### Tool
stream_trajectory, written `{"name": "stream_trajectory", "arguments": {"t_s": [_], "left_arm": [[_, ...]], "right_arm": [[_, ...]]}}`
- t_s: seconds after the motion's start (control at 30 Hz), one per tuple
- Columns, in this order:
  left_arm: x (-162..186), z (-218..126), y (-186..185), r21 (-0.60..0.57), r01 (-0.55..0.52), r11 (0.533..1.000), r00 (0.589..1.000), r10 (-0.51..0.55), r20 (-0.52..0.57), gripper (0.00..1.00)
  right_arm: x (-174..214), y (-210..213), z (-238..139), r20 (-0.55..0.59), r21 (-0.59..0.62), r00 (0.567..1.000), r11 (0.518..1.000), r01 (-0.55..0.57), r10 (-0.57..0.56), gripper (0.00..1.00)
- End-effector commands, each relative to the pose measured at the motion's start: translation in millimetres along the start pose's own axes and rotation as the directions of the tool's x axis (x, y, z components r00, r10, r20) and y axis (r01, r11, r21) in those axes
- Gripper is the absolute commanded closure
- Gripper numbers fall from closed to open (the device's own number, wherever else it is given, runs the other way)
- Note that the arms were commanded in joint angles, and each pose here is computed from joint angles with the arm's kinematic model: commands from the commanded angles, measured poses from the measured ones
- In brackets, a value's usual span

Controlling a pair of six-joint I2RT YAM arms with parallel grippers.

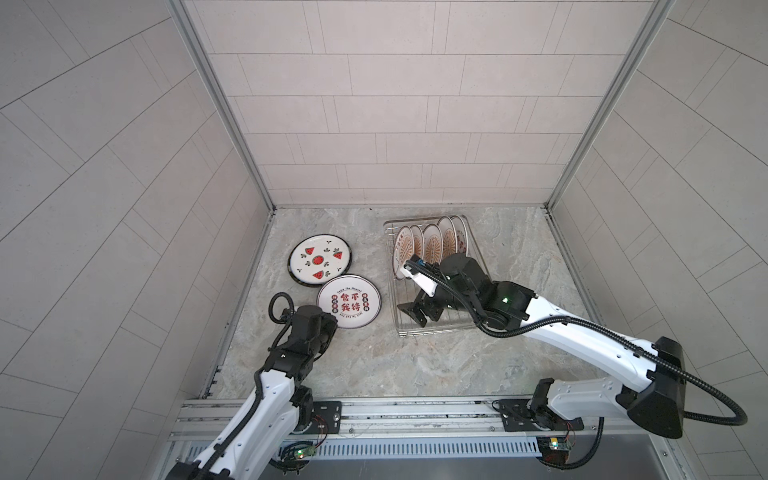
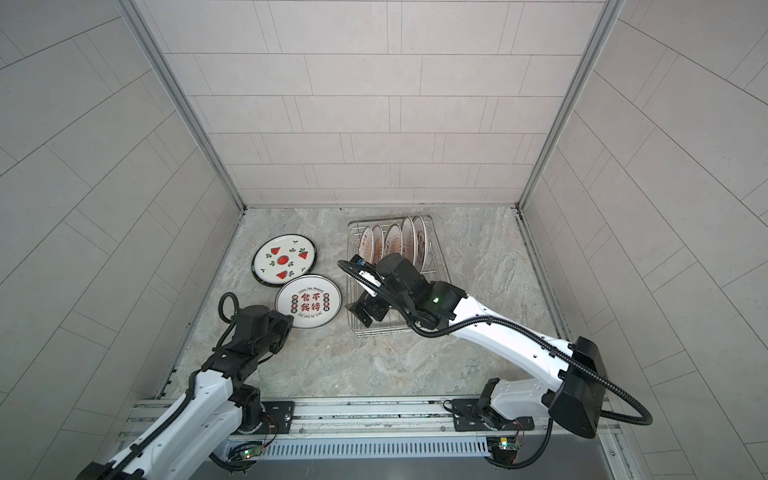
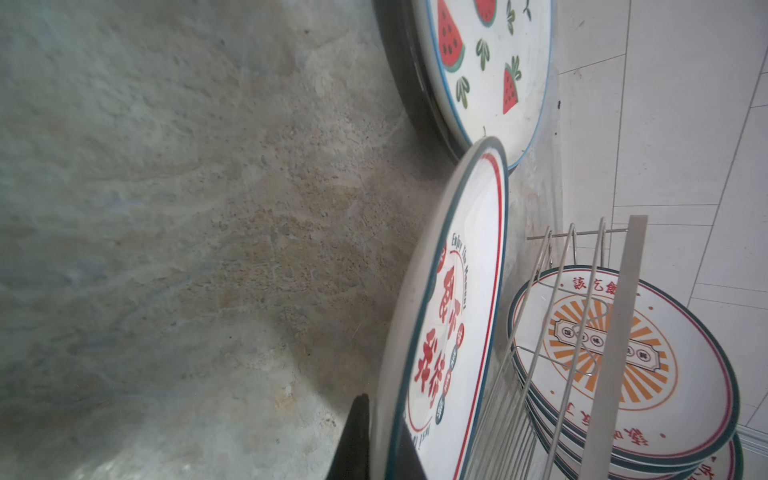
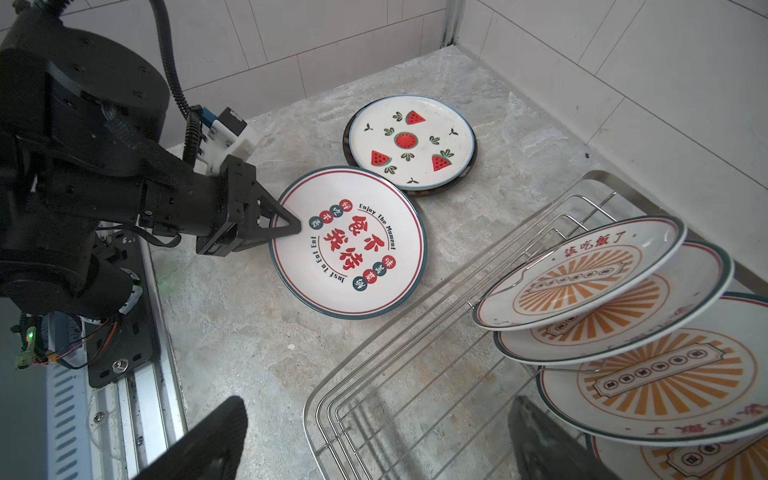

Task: Unload the plates from the dish rack
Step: 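Open the left gripper and withdraw while the right gripper reaches into the rack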

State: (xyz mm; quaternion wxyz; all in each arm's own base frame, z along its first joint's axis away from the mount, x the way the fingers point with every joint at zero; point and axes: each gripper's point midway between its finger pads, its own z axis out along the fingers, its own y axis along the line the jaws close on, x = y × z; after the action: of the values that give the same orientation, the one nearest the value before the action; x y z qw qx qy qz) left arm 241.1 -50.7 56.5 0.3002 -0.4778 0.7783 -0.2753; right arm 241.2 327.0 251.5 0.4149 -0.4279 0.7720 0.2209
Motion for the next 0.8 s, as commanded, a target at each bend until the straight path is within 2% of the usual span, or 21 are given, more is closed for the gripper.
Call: {"name": "stream_trajectory", "arguments": {"t_s": [0.0, 0.13, 0.33, 0.47, 0.77], "left_arm": [[-1, 3, -12, 0.049, 0.032, 0.998, 0.999, -0.032, -0.007, 1.0], [-3, 6, -8, 0.034, 0.028, 0.999, 1.0, -0.028, 0.01, 1.0], [-4, 8, 0, 0.006, 0.043, 0.999, 0.999, -0.044, 0.019, 1.0], [-5, 9, 3, -0.002, 0.055, 0.999, 0.998, -0.055, 0.03, 0.88], [-6, 13, 22, -0.072, 0.069, 0.995, 0.996, -0.065, 0.053, 0.77]], "right_arm": [[-9, 3, 5, -0.005, 0.003, 0.999, 0.999, 0.048, -0.048, 0.0], [-4, 13, 18, -0.053, -0.023, 0.994, 0.996, 0.091, -0.092, 0.0], [-1, 8, 26, -0.09, 0.01, 0.991, 0.995, 0.098, -0.097, 0.0], [-1, 8, 28, -0.095, 0.01, 0.991, 0.995, 0.095, -0.094, 0.0], [-2, 5, 27, -0.094, 0.028, 0.992, 0.996, 0.09, -0.087, 0.0]]}}
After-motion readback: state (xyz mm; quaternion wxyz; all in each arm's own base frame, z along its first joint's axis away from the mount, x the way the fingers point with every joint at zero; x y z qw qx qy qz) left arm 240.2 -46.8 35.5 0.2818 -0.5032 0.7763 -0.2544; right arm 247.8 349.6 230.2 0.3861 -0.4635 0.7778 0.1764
